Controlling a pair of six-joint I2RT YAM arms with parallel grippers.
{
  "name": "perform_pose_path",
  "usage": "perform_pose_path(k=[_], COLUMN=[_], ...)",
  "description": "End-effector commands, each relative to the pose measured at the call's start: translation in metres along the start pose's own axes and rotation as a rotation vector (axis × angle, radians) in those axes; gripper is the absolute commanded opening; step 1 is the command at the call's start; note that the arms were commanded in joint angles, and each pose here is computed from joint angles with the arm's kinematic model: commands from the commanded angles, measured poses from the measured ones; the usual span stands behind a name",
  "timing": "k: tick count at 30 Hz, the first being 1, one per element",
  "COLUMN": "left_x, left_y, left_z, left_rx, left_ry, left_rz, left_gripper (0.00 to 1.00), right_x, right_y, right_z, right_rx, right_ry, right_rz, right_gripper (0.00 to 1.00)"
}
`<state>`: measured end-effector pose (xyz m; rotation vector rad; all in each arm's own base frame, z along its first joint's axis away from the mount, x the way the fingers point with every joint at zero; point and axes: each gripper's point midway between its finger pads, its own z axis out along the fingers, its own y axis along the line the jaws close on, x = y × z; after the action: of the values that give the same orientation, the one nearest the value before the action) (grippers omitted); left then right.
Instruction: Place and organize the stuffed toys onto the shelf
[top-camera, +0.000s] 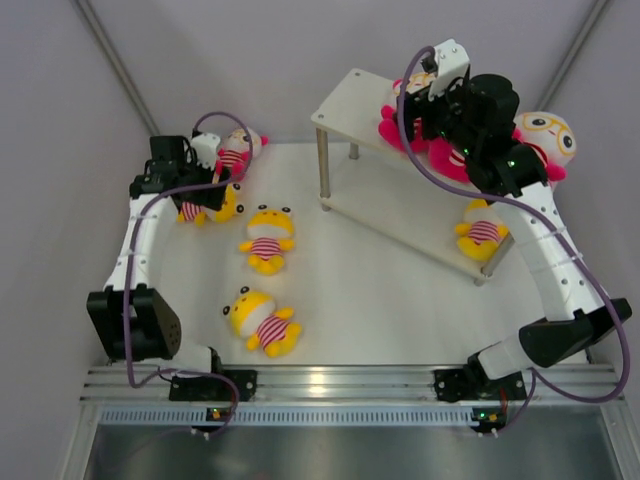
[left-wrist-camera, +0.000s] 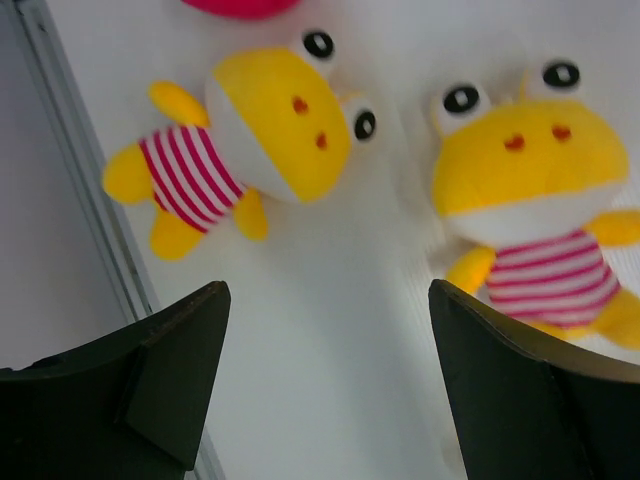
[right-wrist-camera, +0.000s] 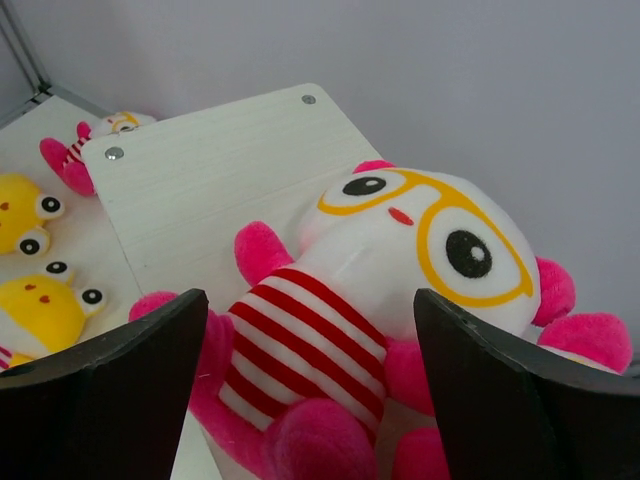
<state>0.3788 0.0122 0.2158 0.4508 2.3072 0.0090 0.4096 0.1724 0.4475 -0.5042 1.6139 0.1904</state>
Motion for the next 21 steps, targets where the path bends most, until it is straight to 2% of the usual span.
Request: perform_pose_path(k=[1, 6, 7, 8, 10, 11, 13, 14, 16, 21], left_x=[-0.069, -0.105, -0.124, -0.115, -0.138, -0.126, -0.141, -0.13, -0.13, -0.092], left_y=[0.035, 0.07, 0.086, 0.088, 0.102, 0.104, 0.114, 0.116, 0.113, 0.11], left_z=[0.032, 0.099, 0.099, 0.13, 0.139, 0.167, 0.178, 0.199, 0.21, 0.248], left_rx=[-0.13, -0.21, -0.265, -0.263, -0.282, -0.272, -0.253, -0.244, -0.203, -0.177], left_ry=[-0.16, -0.187, -0.231, -0.19, -0.238, -0.204, -0.252, -0.226, -0.231, -0.149], left_rz=[-0.044, -0.154, -0.175, -0.189, -0.223, -0.245, -0.295, -0.312, -0.31, -0.34], left_gripper=[0.85, 0.71, 0.7, 0.7, 0.73, 0.73, 0.73, 0.73, 0.73, 0.73], right_x=[-0.044, -0.049, -0.051, -0.05, -0.048, -0.049, -0.045, -0.045, -0.044, -0.041], right_y=[-0.007, -0.008, -0.009, -0.009, -0.009, -0.009, -0.008, -0.007, -0.007, -0.003], right_z=[-0.021, -0.027, -0.03, -0.03, -0.031, -0.031, -0.031, -0.033, -0.034, -0.035], right_rx=[0.006, 0.011, 0.016, 0.017, 0.02, 0.022, 0.025, 0.025, 0.035, 0.036], right_ry=[-0.146, -0.2, -0.21, -0.212, -0.218, -0.221, -0.212, -0.214, -0.213, -0.213], right_rz=[-0.04, -0.097, -0.109, -0.115, -0.131, -0.137, -0.157, -0.164, -0.174, -0.19], right_gripper=[0.85, 0.86, 0.86, 0.86, 0.86, 0.86, 0.86, 0.86, 0.86, 0.86])
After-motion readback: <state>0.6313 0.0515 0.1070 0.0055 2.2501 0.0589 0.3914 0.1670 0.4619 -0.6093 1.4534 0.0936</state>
